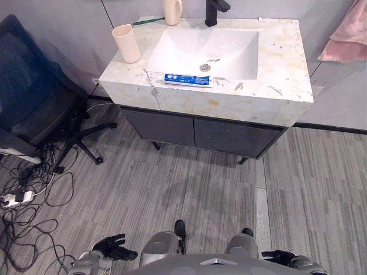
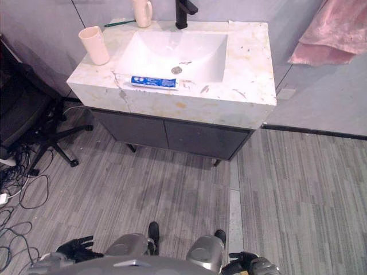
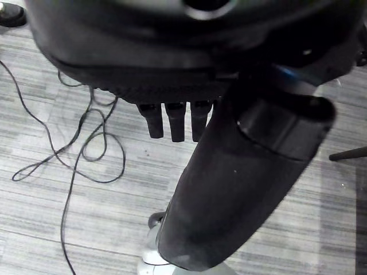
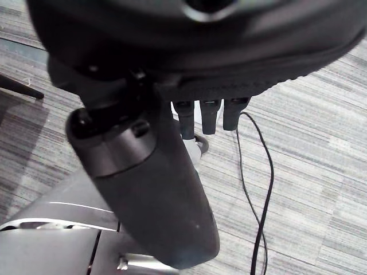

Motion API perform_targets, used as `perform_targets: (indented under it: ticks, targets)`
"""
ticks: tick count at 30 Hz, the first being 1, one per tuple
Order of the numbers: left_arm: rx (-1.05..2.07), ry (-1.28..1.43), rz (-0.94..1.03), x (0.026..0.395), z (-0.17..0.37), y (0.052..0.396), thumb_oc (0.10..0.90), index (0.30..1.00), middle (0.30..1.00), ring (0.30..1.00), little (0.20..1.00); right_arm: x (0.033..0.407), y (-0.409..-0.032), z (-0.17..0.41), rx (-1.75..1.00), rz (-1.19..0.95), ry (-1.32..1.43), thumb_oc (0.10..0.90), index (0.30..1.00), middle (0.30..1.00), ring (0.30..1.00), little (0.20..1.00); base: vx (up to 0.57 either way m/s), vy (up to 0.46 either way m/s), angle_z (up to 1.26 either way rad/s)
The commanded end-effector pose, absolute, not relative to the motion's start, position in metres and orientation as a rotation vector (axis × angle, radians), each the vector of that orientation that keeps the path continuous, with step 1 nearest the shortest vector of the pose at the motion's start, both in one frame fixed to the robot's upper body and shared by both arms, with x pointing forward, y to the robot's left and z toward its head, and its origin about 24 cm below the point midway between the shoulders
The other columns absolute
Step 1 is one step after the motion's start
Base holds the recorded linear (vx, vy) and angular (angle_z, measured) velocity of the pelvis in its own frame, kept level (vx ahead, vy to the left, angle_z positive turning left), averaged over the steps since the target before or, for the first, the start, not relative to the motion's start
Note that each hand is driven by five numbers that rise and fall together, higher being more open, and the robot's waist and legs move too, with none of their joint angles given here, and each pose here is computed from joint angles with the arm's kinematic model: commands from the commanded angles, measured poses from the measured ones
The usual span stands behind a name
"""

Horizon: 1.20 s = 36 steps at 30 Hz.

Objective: Organize the bathroom.

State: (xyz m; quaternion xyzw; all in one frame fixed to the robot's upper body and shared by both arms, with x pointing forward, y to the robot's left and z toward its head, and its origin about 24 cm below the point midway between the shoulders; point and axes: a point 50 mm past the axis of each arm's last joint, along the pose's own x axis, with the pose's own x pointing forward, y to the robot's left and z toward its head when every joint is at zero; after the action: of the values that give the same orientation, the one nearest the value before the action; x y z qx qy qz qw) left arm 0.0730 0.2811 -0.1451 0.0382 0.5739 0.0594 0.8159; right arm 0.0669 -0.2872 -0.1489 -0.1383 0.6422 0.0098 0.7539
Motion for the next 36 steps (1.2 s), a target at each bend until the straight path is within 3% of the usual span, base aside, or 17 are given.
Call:
perform_targets:
  ticks: [1, 6, 14, 26, 36]
  targets:
    - [0.149, 1.203, 0.172, 0.064, -0.135, 0.305, 0.8, 0.9, 0.9, 0.9, 0.9, 0.066, -0.303, -0.142, -0.337, -0.007, 1.391, 0.8, 0.9, 0.9, 0.9, 0.9, 0.12, 0.021, -0.33]
    - [0.136, 1.166, 0.255, 0.074, -0.129, 0.314, 0.8, 0.9, 0.9, 0.9, 0.9, 0.072, -0.293, -0.145, -0.331, 0.082, 1.401, 0.8, 0.9, 0.9, 0.9, 0.9, 0.18, -0.297, -0.37]
    - [0.078, 1.139, 0.186, 0.088, -0.133, 0.298, 0.8, 0.9, 0.9, 0.9, 0.9, 0.079, -0.299, -0.141, -0.317, 0.029, 1.366, 0.8, 0.9, 0.9, 0.9, 0.9, 0.05, -0.08, 0.4]
    - [0.144, 1.18, 0.227, 0.064, -0.132, 0.312, 0.8, 0.9, 0.9, 0.9, 0.9, 0.05, -0.295, -0.148, -0.259, -0.004, 1.419, 0.8, 0.9, 0.9, 0.9, 0.9, 0.1, -0.027, 0.13]
    - [0.178, 1.079, 0.181, 0.092, -0.12, 0.32, 0.8, 0.9, 0.9, 0.9, 0.9, 0.066, -0.304, -0.141, -0.245, 0.004, 1.419, 0.8, 0.9, 0.9, 0.9, 0.9, 0.11, 0.023, -0.13]
